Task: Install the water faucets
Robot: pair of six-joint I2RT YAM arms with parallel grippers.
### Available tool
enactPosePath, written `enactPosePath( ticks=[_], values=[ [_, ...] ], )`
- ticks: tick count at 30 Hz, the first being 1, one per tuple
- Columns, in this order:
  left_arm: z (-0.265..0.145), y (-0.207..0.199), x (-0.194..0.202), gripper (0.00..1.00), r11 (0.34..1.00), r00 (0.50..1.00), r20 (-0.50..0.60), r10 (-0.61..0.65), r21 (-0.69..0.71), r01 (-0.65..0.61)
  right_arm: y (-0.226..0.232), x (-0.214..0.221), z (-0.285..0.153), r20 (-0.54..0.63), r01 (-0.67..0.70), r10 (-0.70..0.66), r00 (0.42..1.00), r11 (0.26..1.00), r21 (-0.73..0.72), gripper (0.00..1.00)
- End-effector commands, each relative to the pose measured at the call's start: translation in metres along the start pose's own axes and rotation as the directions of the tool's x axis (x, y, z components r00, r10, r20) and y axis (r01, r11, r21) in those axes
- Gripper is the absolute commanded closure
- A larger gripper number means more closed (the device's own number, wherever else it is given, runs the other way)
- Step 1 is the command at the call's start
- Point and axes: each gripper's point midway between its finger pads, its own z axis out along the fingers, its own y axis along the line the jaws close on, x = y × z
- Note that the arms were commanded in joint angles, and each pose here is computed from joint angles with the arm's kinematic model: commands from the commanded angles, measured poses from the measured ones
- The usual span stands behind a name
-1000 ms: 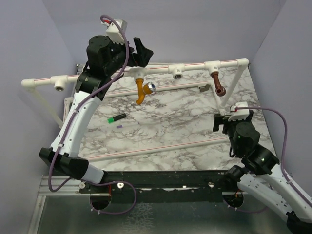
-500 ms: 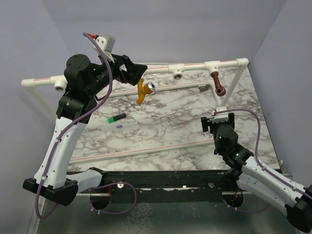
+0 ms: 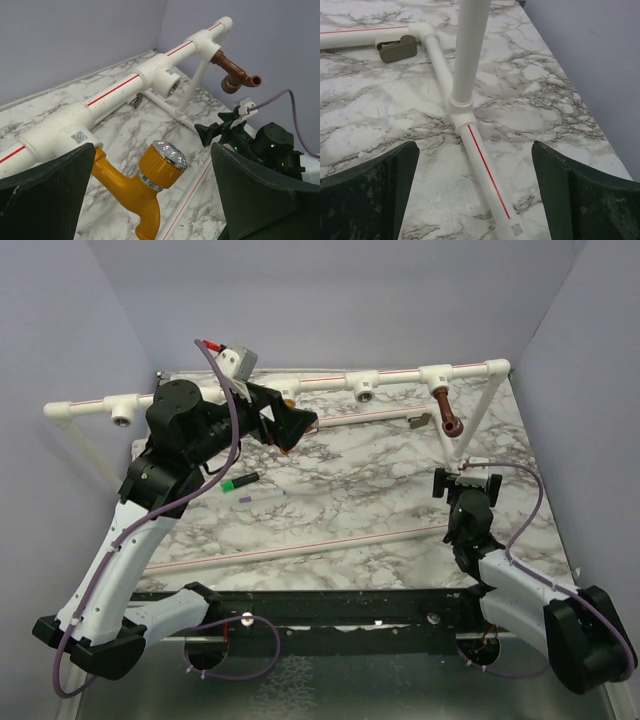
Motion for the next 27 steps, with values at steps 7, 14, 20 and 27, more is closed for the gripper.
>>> enactPosePath(
  ticks=[7,14,20,27],
  values=[
    [-0.016,-0.017,0.005,0.01,0.998,0.998,-0.005,0.061,-0.009,-0.061,0.005,-0.001,0.032,0.157,-0.124,0.134,0.978,0.990,-0.073,0.00],
    [-0.023,-0.015,0.010,0.01,0.997,0.998,-0.009,0.066,-0.039,-0.066,0.034,0.018,0.049,0.127,-0.050,0.074,0.989,0.982,-0.184,0.00],
    [-0.030,-0.008,0.016,0.01,0.994,0.996,-0.020,0.081,-0.078,-0.083,0.039,0.027,0.055,0.131,-0.041,0.070,0.989,0.976,-0.212,0.00],
    [-0.045,0.001,0.010,0.01,0.985,0.995,-0.007,0.095,-0.146,-0.095,0.035,0.032,0.063,0.081,-0.065,0.081,0.993,0.981,-0.184,0.00]
  ],
)
